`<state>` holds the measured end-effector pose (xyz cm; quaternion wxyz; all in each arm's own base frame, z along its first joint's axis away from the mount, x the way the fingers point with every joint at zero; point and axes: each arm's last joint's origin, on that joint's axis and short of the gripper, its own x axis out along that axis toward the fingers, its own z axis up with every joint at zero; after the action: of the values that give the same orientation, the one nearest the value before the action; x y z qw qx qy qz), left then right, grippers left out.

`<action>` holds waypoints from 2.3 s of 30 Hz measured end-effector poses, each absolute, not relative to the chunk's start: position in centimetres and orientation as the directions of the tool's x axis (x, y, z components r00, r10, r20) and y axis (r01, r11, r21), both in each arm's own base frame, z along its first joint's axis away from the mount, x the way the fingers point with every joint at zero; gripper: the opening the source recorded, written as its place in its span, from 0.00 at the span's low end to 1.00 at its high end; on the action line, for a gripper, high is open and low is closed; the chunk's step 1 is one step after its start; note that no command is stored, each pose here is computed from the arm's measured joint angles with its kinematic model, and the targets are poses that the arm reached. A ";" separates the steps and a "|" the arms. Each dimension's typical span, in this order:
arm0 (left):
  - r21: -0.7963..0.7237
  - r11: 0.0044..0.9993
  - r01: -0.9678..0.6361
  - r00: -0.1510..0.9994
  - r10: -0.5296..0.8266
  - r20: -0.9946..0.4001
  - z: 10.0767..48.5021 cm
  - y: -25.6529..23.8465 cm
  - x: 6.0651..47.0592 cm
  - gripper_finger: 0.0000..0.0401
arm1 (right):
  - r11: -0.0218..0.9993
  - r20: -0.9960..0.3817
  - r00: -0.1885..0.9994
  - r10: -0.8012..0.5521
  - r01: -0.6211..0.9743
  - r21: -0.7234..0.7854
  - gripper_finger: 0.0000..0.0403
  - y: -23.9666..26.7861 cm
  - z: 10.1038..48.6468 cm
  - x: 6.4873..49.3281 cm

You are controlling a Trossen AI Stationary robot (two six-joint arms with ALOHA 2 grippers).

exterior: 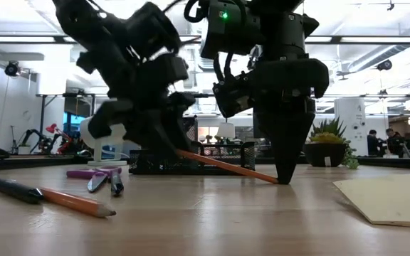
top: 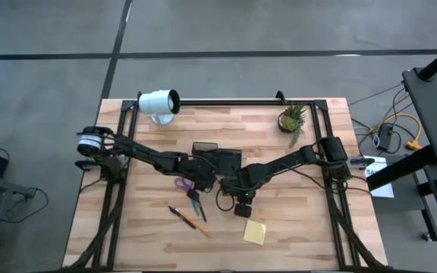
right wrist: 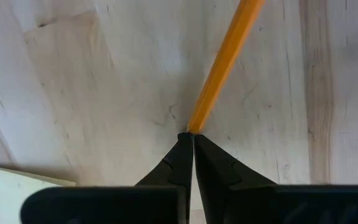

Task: Pick and place office supplies into organizer
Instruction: Put the top yellow pencil into the black desk organizer

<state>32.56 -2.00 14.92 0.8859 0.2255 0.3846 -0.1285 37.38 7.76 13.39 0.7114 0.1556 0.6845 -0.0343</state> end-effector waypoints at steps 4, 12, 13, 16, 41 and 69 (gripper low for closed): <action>0.336 0.857 0.390 0.662 -0.007 -0.750 14.3 -1.8 32.7 0.33 | 0.951 -0.985 0.060 0.165 0.254 0.175 0.02 7.8 13.4 37.4; 0.348 0.862 0.368 0.661 0.021 -0.750 14.4 -1.7 32.7 0.33 | 0.952 -0.984 0.060 0.166 0.250 0.176 0.02 7.8 13.4 37.4; 0.347 0.863 0.367 0.661 0.021 -0.750 14.4 -1.7 32.7 0.33 | 0.952 -0.984 0.060 0.167 0.250 0.177 0.02 7.8 13.4 37.4; 0.346 0.863 0.368 0.659 0.021 -0.752 14.5 -1.7 32.7 0.28 | 0.952 -0.984 0.060 0.168 0.250 0.178 0.02 7.8 13.4 37.4; 0.403 0.839 0.366 0.643 0.085 -0.761 20.7 -2.3 31.0 0.03 | 0.951 -0.987 0.085 0.138 0.266 0.155 0.02 10.9 17.3 35.1; 0.737 0.340 0.583 0.317 0.740 -0.593 31.2 -0.2 26.3 0.03 | 0.910 -0.971 0.190 -0.143 0.411 -0.054 0.02 14.9 18.8 32.2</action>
<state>26.34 -0.23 31.20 0.5775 0.5702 0.5803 0.0679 32.19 14.93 18.83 0.7635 0.1099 0.6099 -0.1816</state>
